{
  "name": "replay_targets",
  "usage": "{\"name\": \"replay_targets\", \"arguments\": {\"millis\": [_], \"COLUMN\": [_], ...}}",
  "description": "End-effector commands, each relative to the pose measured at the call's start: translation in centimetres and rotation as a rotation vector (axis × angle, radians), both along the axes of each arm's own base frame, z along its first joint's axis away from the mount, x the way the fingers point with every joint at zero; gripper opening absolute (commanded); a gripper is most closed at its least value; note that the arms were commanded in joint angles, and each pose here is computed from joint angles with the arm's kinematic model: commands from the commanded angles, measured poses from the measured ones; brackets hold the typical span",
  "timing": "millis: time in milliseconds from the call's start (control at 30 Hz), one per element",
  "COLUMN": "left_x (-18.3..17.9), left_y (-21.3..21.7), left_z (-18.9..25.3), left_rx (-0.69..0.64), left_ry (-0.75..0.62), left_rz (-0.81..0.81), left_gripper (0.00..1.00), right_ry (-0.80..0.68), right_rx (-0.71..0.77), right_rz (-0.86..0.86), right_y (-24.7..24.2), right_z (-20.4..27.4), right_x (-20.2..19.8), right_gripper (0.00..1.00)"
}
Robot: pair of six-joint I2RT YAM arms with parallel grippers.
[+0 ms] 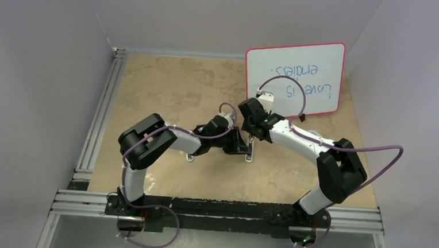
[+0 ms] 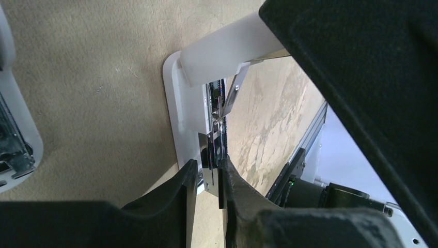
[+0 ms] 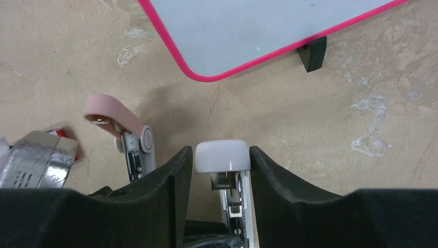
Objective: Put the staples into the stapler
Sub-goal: Place the stapler at the center of the board, then pick up the staple from the staple box.
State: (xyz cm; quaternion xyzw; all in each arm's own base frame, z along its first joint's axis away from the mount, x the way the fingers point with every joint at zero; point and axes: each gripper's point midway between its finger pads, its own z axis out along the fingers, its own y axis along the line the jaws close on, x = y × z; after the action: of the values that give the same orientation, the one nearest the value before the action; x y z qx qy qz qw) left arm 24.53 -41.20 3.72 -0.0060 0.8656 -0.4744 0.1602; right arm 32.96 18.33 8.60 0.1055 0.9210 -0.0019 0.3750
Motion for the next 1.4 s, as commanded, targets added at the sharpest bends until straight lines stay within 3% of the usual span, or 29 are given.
{"name": "replay_targets", "arguments": {"millis": [0, 400, 700, 867, 1033, 1167, 1300, 1367], "left_x": [0.5, 0.5, 0.1, 0.8, 2.0, 2.9, 3.5, 3.7], "left_y": [0.3, 0.0, 1.2, 2.9, 5.1, 7.6, 9.9, 11.2], "left_z": [-0.7, 2.5, 5.3, 9.5, 14.5, 16.6, 18.7, 20.1], "left_rx": [0.053, -0.006, -0.026, -0.009, 0.117, 0.267, 0.346, 0.362], "left_ry": [-0.014, -0.088, -0.145, -0.295, -0.492, -0.587, -0.702, -0.749], "left_rz": [0.015, -0.017, -0.020, -0.020, -0.056, -0.064, -0.043, -0.006], "left_gripper": [0.22, 0.36, 0.41, 0.44, 0.56, 0.69, 0.75, 0.75], "right_ry": [-0.054, -0.121, -0.188, -0.272, -0.415, -0.506, -0.477, -0.487], "right_rx": [0.066, 0.063, 0.150, 0.224, 0.312, 0.355, 0.298, 0.303], "right_rz": [0.016, -0.055, -0.033, -0.034, -0.096, 0.000, 0.102, 0.183], "right_y": [1.0, -0.8, -0.9, -1.1, -2.1, -0.9, 0.9, 2.5], "right_z": [2.6, 5.6, 9.1, 12.2, 16.2, 19.1, 18.7, 18.8], "right_x": [0.4, 0.1, -0.9, -1.2, -0.9, -0.4, 0.5, 1.0], "right_gripper": [0.48, 0.58, 0.63, 0.61, 0.62, 0.67, 0.94, 0.99]}}
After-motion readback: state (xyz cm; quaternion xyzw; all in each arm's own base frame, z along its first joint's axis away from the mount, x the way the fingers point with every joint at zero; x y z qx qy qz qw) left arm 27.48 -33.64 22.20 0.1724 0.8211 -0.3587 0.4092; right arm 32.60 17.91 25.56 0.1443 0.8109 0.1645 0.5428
